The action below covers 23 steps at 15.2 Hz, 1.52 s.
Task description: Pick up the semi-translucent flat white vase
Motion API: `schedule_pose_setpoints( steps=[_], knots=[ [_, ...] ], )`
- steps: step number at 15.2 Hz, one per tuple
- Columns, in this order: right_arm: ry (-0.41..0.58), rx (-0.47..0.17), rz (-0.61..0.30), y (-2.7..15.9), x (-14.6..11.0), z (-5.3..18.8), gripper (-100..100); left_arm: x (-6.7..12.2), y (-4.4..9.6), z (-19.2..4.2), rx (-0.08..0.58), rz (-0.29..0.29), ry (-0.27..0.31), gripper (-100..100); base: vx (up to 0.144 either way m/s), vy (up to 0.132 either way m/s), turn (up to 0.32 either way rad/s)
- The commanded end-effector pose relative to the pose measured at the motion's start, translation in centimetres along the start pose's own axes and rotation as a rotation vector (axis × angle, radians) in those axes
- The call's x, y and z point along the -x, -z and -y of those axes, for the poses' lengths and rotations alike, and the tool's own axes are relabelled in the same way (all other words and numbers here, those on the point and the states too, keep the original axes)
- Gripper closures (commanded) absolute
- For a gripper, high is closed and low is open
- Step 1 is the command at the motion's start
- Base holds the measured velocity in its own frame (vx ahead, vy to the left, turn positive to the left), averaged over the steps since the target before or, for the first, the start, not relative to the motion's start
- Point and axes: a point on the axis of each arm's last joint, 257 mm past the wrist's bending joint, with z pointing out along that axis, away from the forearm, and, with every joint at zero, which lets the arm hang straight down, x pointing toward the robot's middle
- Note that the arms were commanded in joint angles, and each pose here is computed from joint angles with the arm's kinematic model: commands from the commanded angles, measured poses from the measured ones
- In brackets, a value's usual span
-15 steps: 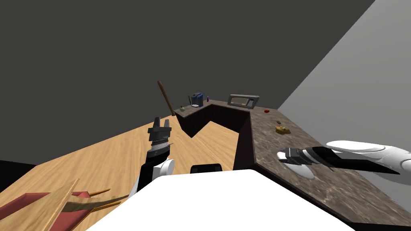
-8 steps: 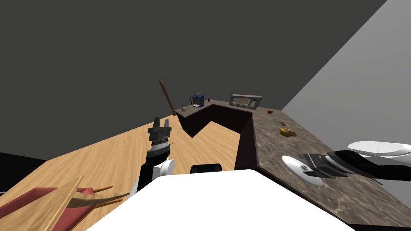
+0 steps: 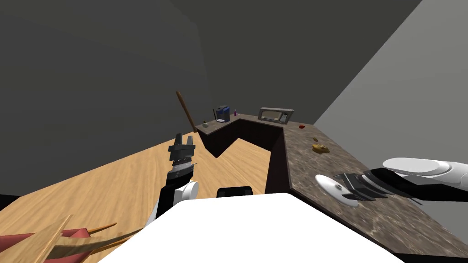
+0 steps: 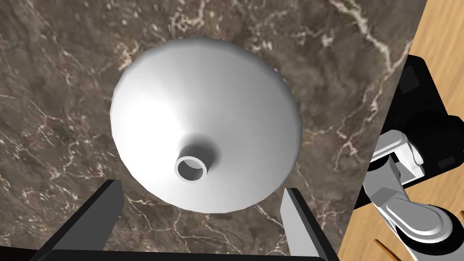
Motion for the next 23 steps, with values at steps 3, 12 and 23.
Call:
schedule_pose_setpoints(
  steps=[3,12,23],
  knots=[
    [0.022,0.001,0.002,-0.5,1.3,0.2,-100,0.0,0.0,0.0,0.0,0.0,0.0,0,0.022,-0.027,-0.1],
    [0.064,-0.003,0.009,-1.3,3.8,0.3,100,0.0,0.0,0.0,0.0,0.0,0.0,0,0.029,-0.024,-0.091],
    [-0.028,-0.007,-0.003,0.7,-1.7,0.1,100,0.0,0.0,0.0,0.0,0.0,0.0,0,-0.037,0.034,0.139]
  ],
)
